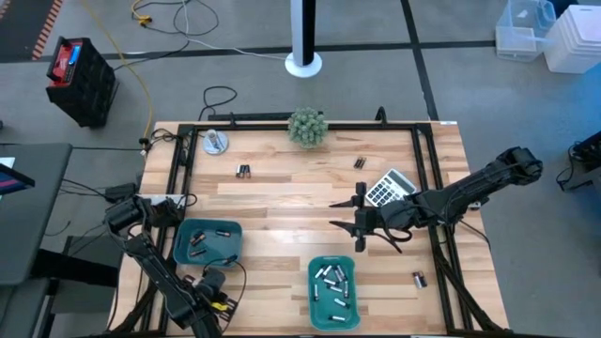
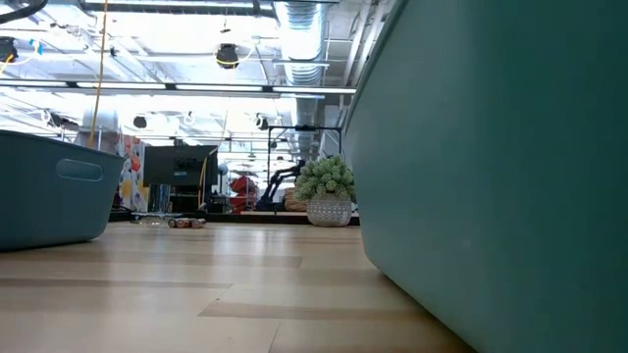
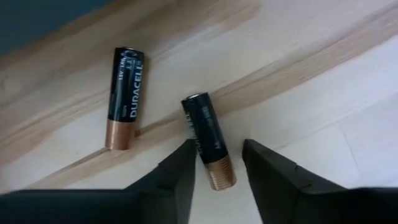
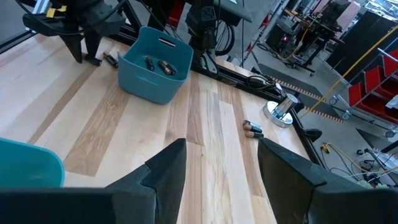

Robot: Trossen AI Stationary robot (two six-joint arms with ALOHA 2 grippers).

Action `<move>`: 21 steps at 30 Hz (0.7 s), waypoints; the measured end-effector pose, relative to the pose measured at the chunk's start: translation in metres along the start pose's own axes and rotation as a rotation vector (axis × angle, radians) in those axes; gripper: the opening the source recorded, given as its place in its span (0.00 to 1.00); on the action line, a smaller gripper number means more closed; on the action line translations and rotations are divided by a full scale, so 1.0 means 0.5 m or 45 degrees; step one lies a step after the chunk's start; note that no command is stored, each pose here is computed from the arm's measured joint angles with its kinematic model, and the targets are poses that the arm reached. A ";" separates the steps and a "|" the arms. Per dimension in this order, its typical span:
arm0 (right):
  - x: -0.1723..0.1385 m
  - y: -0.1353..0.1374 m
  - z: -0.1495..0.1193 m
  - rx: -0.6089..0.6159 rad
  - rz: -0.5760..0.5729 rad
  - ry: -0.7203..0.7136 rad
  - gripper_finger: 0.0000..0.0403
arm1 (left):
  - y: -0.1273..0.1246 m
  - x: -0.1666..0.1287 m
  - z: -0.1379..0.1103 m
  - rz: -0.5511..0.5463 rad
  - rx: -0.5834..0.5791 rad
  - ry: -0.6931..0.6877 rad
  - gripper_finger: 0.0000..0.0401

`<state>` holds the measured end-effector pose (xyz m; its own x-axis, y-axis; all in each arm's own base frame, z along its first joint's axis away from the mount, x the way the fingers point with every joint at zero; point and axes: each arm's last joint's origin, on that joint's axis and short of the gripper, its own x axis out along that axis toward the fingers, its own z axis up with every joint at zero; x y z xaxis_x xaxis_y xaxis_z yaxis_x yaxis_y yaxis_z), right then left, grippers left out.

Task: Sort batteries
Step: Put the black battery into the blue bin

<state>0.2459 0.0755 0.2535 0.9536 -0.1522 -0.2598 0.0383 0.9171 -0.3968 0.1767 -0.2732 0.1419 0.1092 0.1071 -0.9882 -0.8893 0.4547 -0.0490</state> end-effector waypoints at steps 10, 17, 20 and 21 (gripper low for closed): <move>0.006 -0.012 -0.004 -0.001 -0.031 0.014 0.53 | -0.002 0.002 -0.002 -0.012 0.034 0.015 0.10; 0.010 -0.021 -0.007 -0.008 -0.053 0.024 0.53 | -0.012 -0.013 -0.005 -0.010 0.109 0.016 0.10; 0.012 -0.027 -0.008 -0.007 -0.067 0.030 0.53 | -0.019 -0.026 -0.008 -0.007 0.125 0.029 0.10; 0.013 -0.028 -0.009 -0.006 -0.070 0.032 0.53 | -0.023 -0.033 -0.010 -0.016 0.131 0.031 0.10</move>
<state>0.2502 0.0600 0.2536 0.9424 -0.2117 -0.2591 0.0892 0.9053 -0.4153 0.1830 -0.2844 0.1579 0.1085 0.0799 -0.9909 -0.8376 0.5442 -0.0478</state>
